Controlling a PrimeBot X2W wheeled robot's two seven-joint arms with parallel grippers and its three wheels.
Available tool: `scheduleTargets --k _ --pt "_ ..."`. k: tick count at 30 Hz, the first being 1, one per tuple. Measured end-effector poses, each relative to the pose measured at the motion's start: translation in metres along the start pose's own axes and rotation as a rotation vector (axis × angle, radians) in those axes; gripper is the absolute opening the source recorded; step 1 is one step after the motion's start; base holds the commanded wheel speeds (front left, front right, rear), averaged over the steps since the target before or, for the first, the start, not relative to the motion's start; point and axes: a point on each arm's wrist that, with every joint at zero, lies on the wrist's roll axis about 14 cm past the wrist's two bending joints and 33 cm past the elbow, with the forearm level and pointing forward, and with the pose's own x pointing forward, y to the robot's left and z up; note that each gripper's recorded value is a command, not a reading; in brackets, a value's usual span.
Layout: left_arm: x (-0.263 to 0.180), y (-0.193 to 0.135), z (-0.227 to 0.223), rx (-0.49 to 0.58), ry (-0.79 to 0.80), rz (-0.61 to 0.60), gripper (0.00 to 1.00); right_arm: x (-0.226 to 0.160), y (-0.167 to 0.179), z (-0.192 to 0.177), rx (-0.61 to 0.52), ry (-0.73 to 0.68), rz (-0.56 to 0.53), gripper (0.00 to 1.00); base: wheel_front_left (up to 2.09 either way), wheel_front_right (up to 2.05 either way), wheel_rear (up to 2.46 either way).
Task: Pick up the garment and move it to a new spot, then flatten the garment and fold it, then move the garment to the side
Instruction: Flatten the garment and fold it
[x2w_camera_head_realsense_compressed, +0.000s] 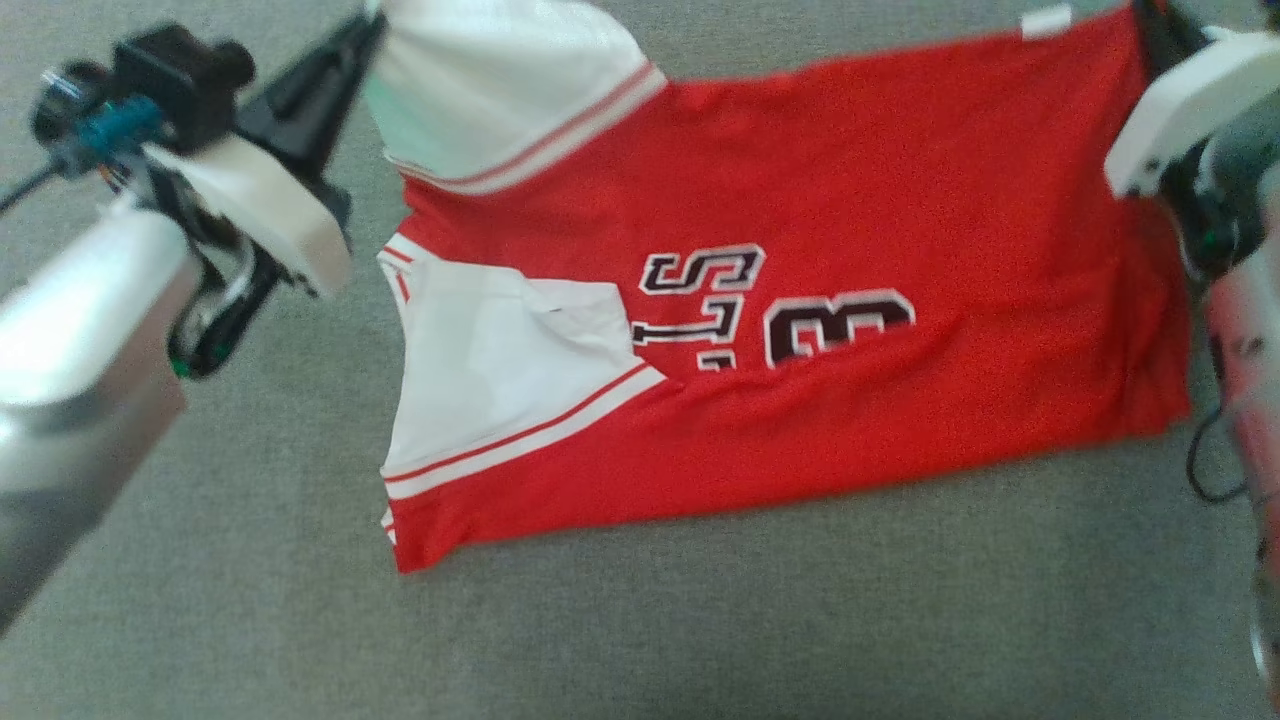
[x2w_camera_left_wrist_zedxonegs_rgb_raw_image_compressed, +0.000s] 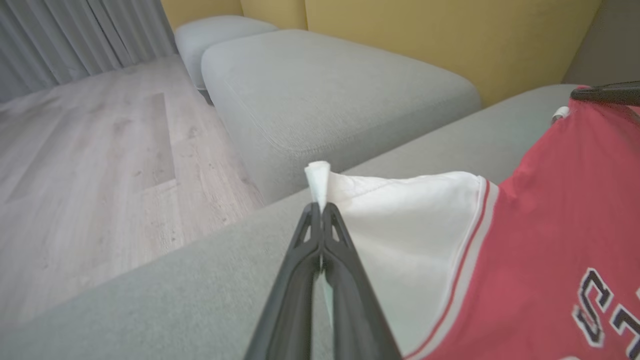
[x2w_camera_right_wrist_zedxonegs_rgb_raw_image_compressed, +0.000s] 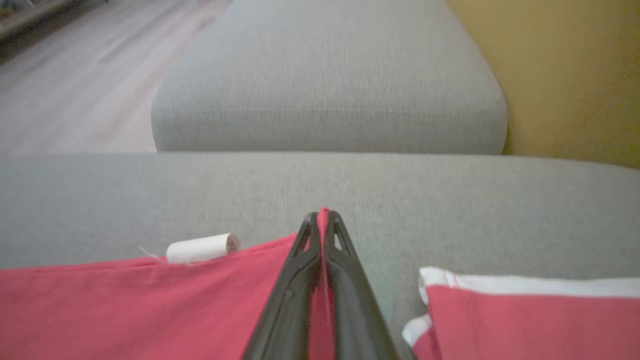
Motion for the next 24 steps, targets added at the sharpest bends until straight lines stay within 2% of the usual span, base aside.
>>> scheduleTargets --k 5,12,17,24 --pt "0.015 0.032 0.039 0.058 -0.102 0.091 0.0 -0.003 -0.006 0.066 0.061 -0.208 0.003 0.0 0.0 0.0 0.0" --pt "0.032 0.059 0.076 0.118 -0.219 0.178 0.0 -0.008 -0.012 0.106 0.069 -0.358 -0.006 0.0 0.0 0.0 0.0" --pt "0.036 0.064 0.081 0.125 -0.231 0.198 0.0 -0.006 -0.01 0.105 0.063 -0.351 -0.005 0.0 0.0 0.0 0.0" --pt "0.025 0.054 0.055 0.117 -0.155 0.166 0.0 -0.009 0.003 0.081 0.055 -0.257 0.029 0.0 0.0 0.0 0.0"
